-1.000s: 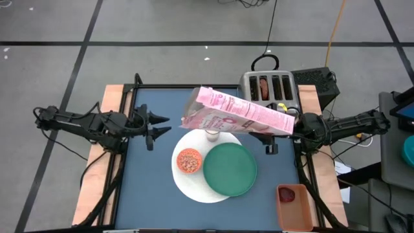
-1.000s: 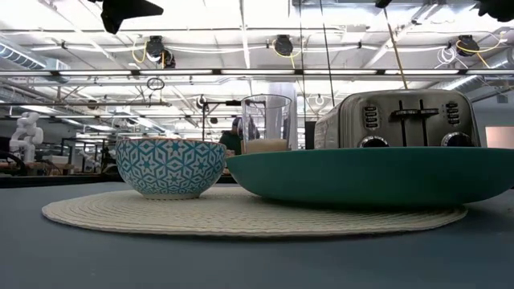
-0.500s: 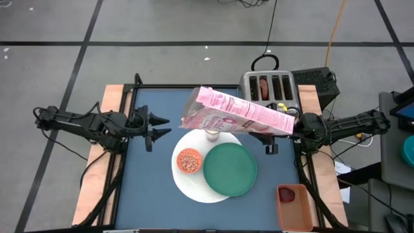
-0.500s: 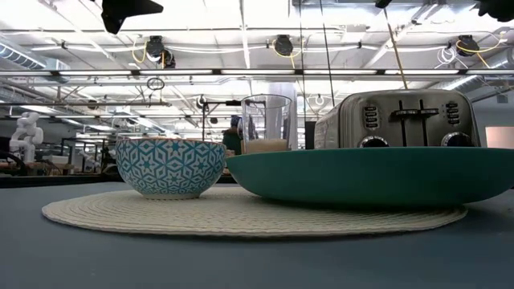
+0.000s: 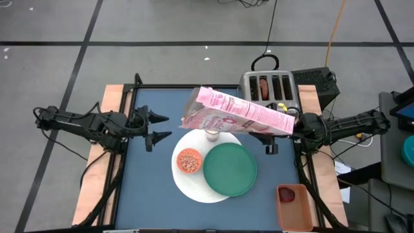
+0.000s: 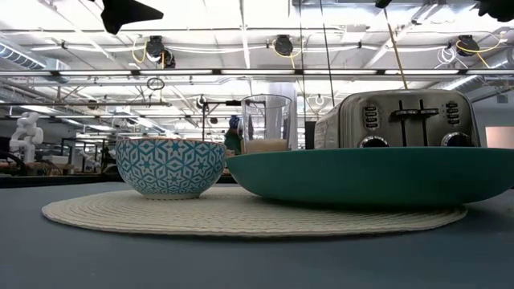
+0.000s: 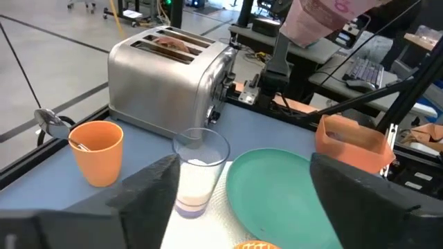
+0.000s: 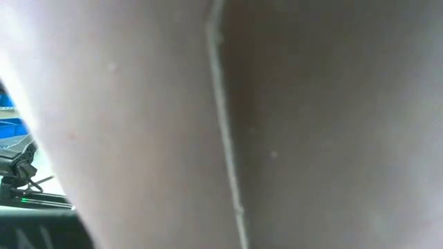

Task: Arrange a breakfast setting
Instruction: Pour the cereal from the cereal box into the orange bowl

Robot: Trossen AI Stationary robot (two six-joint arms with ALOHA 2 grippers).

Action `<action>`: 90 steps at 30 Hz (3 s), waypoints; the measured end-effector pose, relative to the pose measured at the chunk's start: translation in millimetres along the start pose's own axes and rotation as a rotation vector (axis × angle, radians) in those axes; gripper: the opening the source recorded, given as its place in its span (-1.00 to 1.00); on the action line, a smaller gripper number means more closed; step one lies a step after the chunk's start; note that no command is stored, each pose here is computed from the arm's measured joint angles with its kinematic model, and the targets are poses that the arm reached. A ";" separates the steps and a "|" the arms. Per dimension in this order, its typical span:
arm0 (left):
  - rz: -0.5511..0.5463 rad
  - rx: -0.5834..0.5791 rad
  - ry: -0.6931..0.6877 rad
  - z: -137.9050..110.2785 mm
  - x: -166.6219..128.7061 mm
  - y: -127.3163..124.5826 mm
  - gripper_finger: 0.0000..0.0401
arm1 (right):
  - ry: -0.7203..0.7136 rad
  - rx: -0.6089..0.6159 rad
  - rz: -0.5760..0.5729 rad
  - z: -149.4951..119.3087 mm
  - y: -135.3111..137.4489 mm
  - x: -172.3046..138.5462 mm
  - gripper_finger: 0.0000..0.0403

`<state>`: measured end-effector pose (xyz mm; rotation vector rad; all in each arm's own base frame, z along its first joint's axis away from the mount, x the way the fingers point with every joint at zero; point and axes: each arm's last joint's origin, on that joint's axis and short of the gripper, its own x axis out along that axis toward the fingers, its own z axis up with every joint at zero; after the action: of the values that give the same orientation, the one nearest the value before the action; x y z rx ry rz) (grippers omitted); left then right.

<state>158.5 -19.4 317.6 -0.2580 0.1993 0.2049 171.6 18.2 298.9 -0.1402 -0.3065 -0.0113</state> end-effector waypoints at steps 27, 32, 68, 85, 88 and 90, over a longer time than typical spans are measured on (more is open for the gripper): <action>-0.067 0.219 -0.242 6.2 68.8 -30.4 0.79 | -0.084 -0.040 -0.008 3.3 0.3 5.7 0.07; -0.077 0.216 -0.321 6.5 82.5 -35.9 0.79 | -0.152 -0.046 0.047 5.0 2.4 9.6 0.07; -0.317 0.275 -0.617 29.0 187.1 -51.6 0.79 | -0.319 -0.060 0.074 -13.2 10.4 35.1 0.07; -0.427 0.299 -0.949 38.6 224.5 -48.8 0.79 | -0.386 -0.091 0.075 -7.4 9.7 33.0 0.07; -0.423 0.289 -0.982 34.0 229.3 -41.9 0.79 | -0.384 -0.090 0.070 -7.6 9.6 33.1 0.07; -0.424 0.274 -0.980 32.8 231.5 -38.3 0.79 | -0.383 -0.090 0.065 -7.6 9.3 33.1 0.07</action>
<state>394.8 -6.3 306.5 0.0950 -0.7913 -0.1316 205.8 26.7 300.4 -0.2422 -0.6843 0.0672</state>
